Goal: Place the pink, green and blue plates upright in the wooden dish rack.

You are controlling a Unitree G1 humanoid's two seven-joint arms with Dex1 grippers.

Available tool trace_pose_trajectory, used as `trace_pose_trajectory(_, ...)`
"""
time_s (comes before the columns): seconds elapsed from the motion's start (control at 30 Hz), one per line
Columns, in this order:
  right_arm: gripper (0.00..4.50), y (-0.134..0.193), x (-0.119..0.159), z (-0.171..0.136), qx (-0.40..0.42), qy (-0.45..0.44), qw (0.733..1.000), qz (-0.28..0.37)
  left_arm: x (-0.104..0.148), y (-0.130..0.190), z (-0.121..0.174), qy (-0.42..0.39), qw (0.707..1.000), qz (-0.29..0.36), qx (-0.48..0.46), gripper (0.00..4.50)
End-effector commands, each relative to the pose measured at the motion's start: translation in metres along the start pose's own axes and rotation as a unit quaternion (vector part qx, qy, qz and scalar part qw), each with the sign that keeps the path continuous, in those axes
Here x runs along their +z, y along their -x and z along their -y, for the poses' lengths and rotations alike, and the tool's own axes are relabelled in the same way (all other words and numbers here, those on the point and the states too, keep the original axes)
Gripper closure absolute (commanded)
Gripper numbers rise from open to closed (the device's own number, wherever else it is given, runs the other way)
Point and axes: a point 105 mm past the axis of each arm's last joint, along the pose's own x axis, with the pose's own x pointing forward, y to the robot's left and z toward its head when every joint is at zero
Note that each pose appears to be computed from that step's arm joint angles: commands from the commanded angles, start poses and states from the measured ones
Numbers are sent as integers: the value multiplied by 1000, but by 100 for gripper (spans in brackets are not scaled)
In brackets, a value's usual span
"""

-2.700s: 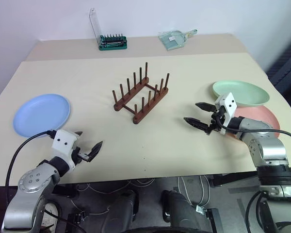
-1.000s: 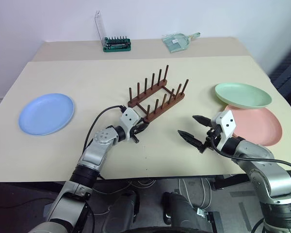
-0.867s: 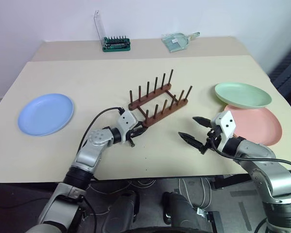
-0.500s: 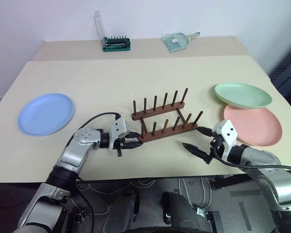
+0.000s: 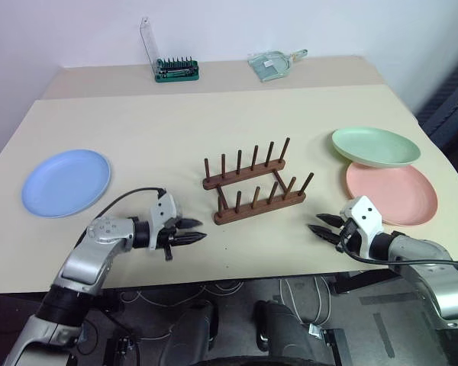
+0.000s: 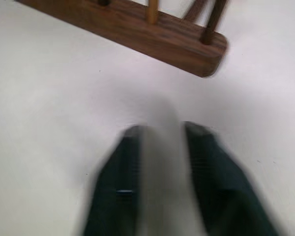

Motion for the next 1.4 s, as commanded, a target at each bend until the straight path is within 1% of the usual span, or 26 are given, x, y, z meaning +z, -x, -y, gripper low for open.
trace_pose_trajectory(0.03, 449, -6, 12, 1, 1, 35, 999, 10, 6, -17, 13, -3, 1000, -5, -16, 405)
trace_pose_trajectory(0.1, 449, -9, 13, 2, 2, 38, 999, 10, 5, -23, 13, -7, 1000, -10, -13, 405)
trace_pose_trajectory(0.2, 449, -21, 15, 0, 9, 51, 999, 8, 0, -31, -4, -6, 999, -15, 38, 405)
trace_pose_trajectory(0.27, 449, -26, 16, 0, 12, 54, 998, 9, -1, -33, -9, -7, 998, -16, 55, 405)
trace_pose_trajectory(0.37, 449, -36, 18, 3, 7, 65, 998, 10, 2, -34, -19, -9, 997, -3, 83, 405)
trace_pose_trajectory(0.43, 449, -45, 22, 7, -1, 76, 997, 15, 2, -33, -30, -7, 994, 3, 113, 405)
trace_pose_trajectory(0.57, 449, -57, 26, 17, -15, 94, 995, 18, 0, -30, -49, -9, 987, 1, 158, 405)
trace_pose_trajectory(0.73, 449, -65, 32, 29, -36, 105, 993, 26, 2, -28, -62, -14, 982, 7, 189, 405)
trace_pose_trajectory(0.9, 449, -66, 35, 31, -43, 110, 992, 32, 1, -27, -67, -15, 980, 7, 198, 405)
trace_pose_trajectory(1.0, 449, -59, 37, 32, -46, 119, 991, 36, 0, -23, -70, -14, 978, 9, 209, 405)
trace_pose_trajectory(1.1, 449, -30, 42, 38, -51, 109, 992, 44, -1, -18, -64, -13, 981, 12, 194, 405)
trace_pose_trajectory(1.17, 396, -6, 48, 38, -42, 95, 993, 47, -2, -14, -62, -18, 980, 8, 197, 405)
trace_pose_trajectory(1.2, 360, 5, 51, 38, -42, 96, 994, 44, -3, -11, -63, -18, 979, 5, 202, 405)
trace_pose_trajectory(1.3, 221, 31, 53, 48, -72, 112, 991, 16, 2, -8, -53, -21, 984, 16, 179, 405)
trace_pose_trajectory(1.4, 68, 45, 47, 59, -100, 120, 987, -20, 7, -10, -39, -26, 989, 27, 142, 405)
